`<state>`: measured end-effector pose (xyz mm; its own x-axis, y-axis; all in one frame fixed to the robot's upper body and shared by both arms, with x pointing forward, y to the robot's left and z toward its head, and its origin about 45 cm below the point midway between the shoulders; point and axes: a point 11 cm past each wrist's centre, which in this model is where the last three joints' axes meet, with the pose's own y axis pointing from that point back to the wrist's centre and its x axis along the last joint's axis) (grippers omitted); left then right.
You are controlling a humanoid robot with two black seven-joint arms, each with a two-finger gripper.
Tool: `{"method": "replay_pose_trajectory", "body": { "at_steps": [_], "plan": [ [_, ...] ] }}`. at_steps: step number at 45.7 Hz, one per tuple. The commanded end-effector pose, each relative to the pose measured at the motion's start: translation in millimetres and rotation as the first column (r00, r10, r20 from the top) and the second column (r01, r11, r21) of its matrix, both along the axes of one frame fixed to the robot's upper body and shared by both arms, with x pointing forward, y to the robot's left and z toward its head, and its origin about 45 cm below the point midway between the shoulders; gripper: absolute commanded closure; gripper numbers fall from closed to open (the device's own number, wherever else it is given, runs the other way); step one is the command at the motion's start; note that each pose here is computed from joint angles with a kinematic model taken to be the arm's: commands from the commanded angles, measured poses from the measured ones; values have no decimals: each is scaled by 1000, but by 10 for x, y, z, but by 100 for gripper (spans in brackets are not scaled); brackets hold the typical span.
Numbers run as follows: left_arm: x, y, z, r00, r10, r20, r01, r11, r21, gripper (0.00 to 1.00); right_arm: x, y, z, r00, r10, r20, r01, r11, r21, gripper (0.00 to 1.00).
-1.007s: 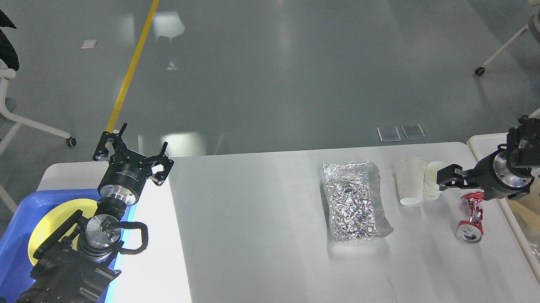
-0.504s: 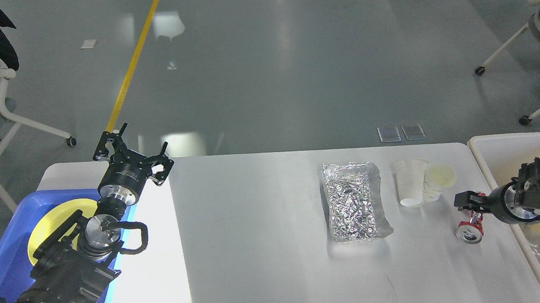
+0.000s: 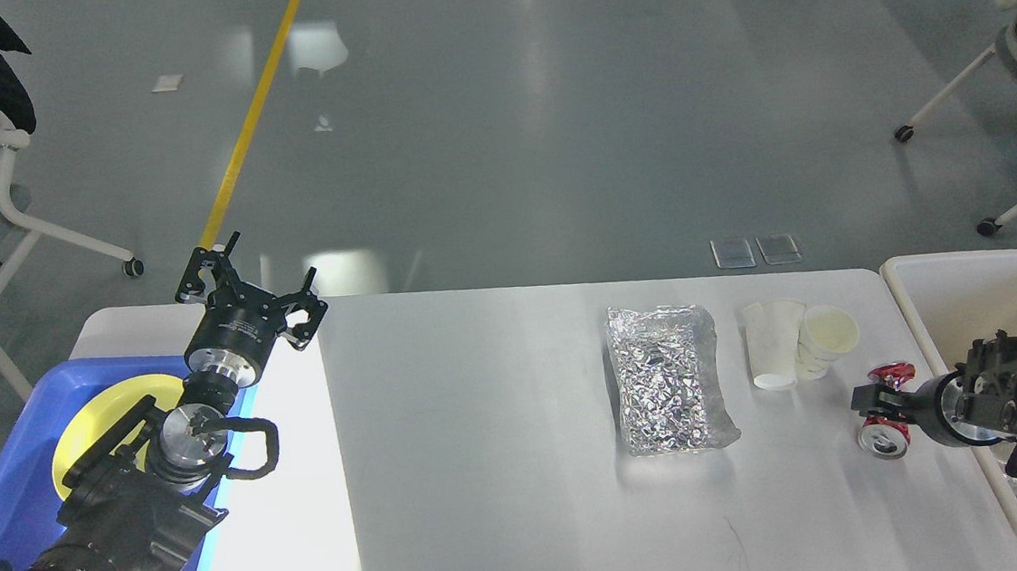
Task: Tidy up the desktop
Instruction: 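Grasp the red can with the right gripper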
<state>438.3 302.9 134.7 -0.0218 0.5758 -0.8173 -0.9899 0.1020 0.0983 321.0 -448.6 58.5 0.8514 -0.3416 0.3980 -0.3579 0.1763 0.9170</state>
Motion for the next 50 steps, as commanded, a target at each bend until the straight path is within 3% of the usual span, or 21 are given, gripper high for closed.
{"method": "replay_pose_trajectory", "body": {
  "at_steps": [1,13,17,19,20,22,25,27,28,29,50],
  "plan": [
    [0,0,1,1000,0,0,0,1000,0,2,-33,52,-51,1000,0,-13,0,1000,13,0],
    [0,1,-1,1000,1,-1,-1,1000,0,2,-91,75,-115,1000,-11,-20,12,1000,28,2],
    [1,2,2,1000,1,1,-1,1000,-1,2,-93,70,-117,1000,-11,-19,12,1000,26,11],
    [0,0,1,1000,0,0,0,1000,0,2,-91,71,-116,1000,-11,-17,11,1000,27,24],
    [0,0,1,1000,0,0,0,1000,0,2,-89,76,-114,1000,-10,-18,11,1000,28,38],
    [1,3,1,1000,2,0,-2,1000,-1,2,-89,73,-113,1000,-9,-20,10,1000,29,50],
    [1,2,2,1000,1,1,-1,1000,-1,2,-104,82,-122,1000,-8,-27,9,999,32,58],
    [1,2,2,1000,1,1,-1,1000,-1,2,-113,82,-122,999,-8,-33,9,999,35,69],
    [0,0,1,1000,0,0,0,1000,0,2,-114,76,-119,999,-9,-33,10,999,36,79],
    [0,-2,0,1000,-2,0,2,1000,0,2,-118,84,-122,999,-6,-33,7,999,43,100],
    [0,0,1,1000,0,0,0,1000,0,2,-132,-109,45,999,-35,-29,36,999,33,100]
  ]
}}
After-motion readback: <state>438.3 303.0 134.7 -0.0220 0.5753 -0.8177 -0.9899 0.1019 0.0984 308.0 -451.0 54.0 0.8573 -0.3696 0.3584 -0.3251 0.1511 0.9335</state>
